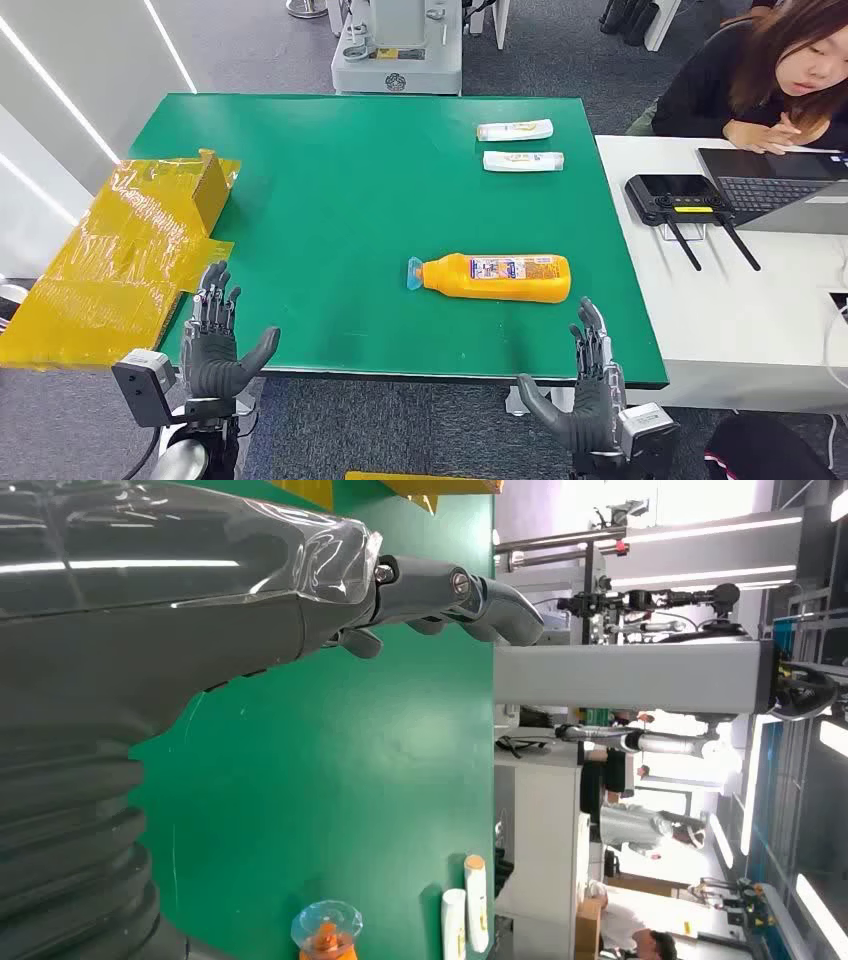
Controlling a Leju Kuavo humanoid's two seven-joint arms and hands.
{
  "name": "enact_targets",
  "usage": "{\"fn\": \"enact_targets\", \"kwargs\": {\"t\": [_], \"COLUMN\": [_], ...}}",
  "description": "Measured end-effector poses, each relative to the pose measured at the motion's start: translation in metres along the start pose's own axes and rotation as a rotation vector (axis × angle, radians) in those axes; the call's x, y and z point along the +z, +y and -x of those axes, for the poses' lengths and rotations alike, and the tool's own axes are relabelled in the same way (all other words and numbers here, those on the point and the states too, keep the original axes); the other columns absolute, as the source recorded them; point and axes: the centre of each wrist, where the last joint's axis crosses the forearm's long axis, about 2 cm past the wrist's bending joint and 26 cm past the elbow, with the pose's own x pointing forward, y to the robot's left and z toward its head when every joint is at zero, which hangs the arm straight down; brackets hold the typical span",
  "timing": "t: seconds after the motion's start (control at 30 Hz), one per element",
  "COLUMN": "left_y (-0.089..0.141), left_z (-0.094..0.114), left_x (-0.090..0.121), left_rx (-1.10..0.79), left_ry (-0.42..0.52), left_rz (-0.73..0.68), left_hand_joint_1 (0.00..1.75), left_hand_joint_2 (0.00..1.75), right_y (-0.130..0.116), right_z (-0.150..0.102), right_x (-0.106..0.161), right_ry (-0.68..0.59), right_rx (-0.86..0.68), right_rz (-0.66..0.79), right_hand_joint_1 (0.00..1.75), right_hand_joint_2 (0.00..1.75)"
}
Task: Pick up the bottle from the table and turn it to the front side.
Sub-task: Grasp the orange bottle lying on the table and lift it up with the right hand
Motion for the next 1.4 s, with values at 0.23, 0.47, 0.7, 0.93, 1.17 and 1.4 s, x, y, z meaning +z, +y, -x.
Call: {"fn": "enact_targets", "kwargs": {"t": [0.23,0.47,0.7,0.93,1.17,1.4], "left_y": [0.000,-0.002,-0.007,-0.010,-0.011,-0.014], "left_z": [-0.001,-0.004,-0.003,0.000,0.002,0.005], "left_x": [-0.003,-0.019,-0.037,-0.041,-0.050,-0.063], "left_rx": [0.002,0.009,0.020,0.026,0.033,0.036], "left_ry": [-0.009,-0.044,-0.063,-0.057,-0.059,-0.062], "left_rz": [0.000,0.008,0.020,0.025,0.042,0.077], "left_hand_joint_1": [0.00,0.00,0.00,0.00,0.00,0.00], "left_hand_joint_2": [1.75,1.75,1.75,1.75,1.75,1.75], "right_y": [-0.001,-0.008,-0.028,-0.036,-0.049,-0.064], "right_z": [0.000,0.000,0.003,0.004,0.006,0.014], "right_x": [-0.001,-0.004,-0.005,-0.007,-0.033,-0.098], "right_ry": [-0.003,-0.025,-0.047,-0.051,-0.068,-0.129], "right_rx": [0.004,0.059,0.181,0.220,0.345,0.688], "right_rz": [-0.005,-0.020,-0.057,-0.066,-0.141,-0.229], "right_hand_joint_1": [0.00,0.00,0.00,0.00,0.00,0.00], "right_hand_joint_2": [1.75,1.75,1.75,1.75,1.75,1.75]}}
